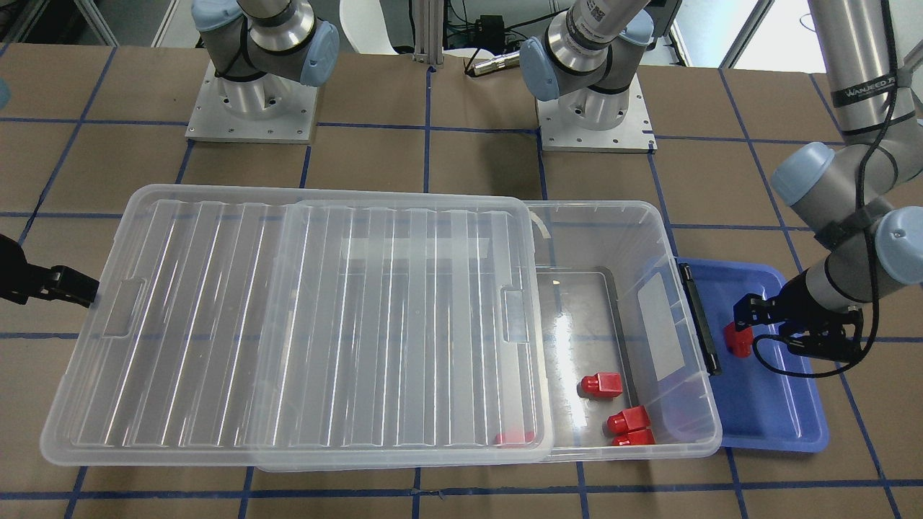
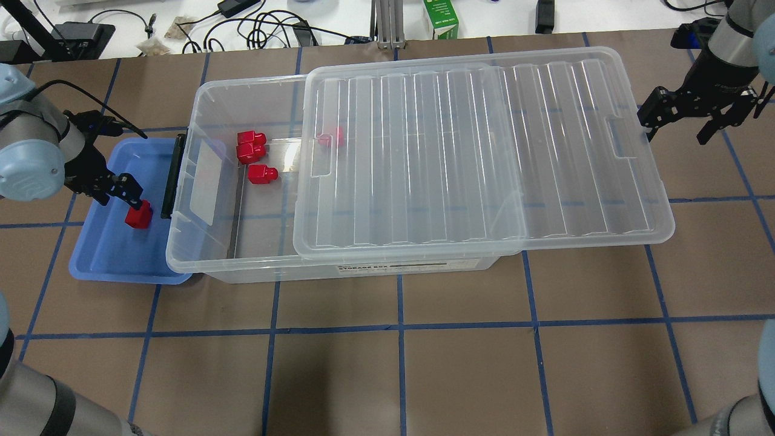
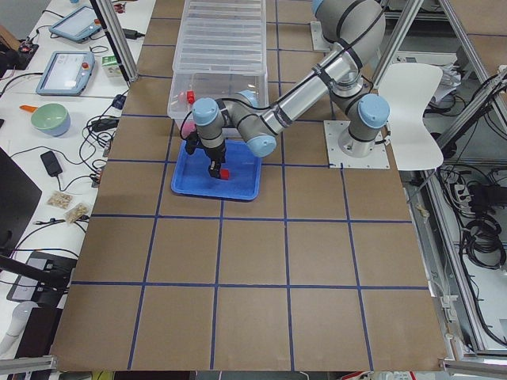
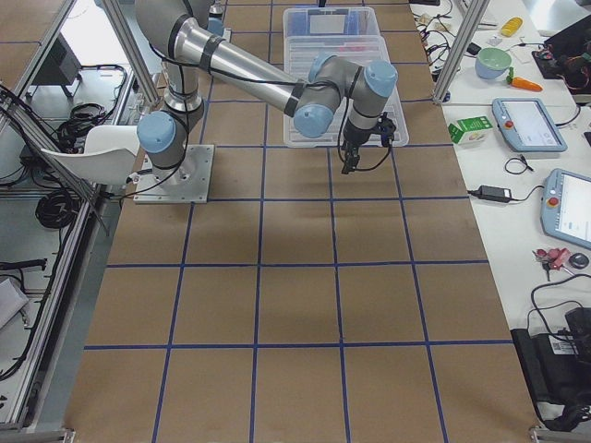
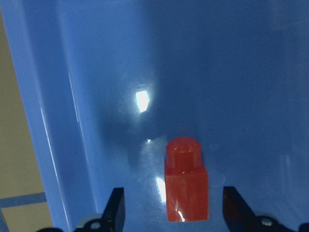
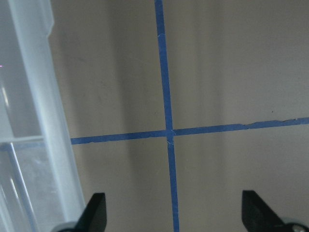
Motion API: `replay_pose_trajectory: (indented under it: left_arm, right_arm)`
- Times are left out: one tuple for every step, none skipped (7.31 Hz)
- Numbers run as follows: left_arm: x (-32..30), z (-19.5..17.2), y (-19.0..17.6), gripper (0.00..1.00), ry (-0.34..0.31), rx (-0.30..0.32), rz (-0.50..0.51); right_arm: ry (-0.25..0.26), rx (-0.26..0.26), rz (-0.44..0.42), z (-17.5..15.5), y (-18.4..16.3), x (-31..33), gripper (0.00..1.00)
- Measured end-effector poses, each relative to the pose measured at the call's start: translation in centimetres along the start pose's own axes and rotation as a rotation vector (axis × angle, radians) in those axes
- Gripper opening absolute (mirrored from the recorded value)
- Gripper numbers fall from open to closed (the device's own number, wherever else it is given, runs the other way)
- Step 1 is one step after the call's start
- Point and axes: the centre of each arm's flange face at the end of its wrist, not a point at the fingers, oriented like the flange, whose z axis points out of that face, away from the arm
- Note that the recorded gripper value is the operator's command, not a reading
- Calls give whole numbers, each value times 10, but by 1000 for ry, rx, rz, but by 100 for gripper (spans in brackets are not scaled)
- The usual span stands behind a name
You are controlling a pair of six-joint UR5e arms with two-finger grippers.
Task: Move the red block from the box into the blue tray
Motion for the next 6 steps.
replay_pose_trajectory:
  left_arm:
    - [4,-26,3,76,4,-4,3]
    - [11,-58,6,76,7,-8,12]
    - [25,-93,10,77,7,-11,20]
    - [48,-127,13,78,-2,-5,25]
    - [78,-156,15,81,-18,12,28]
    - [114,-180,16,83,-36,37,18]
  right_arm:
    - [3,3,-12,-1,-1,-11,100]
    - [6,4,-31,-1,-2,-25,100]
    - [8,6,-40,-2,-2,-39,100]
    - [11,9,-33,-2,-2,-52,100]
    - [14,11,-23,-3,-1,-69,100]
    - [17,13,-12,-3,0,-90,100]
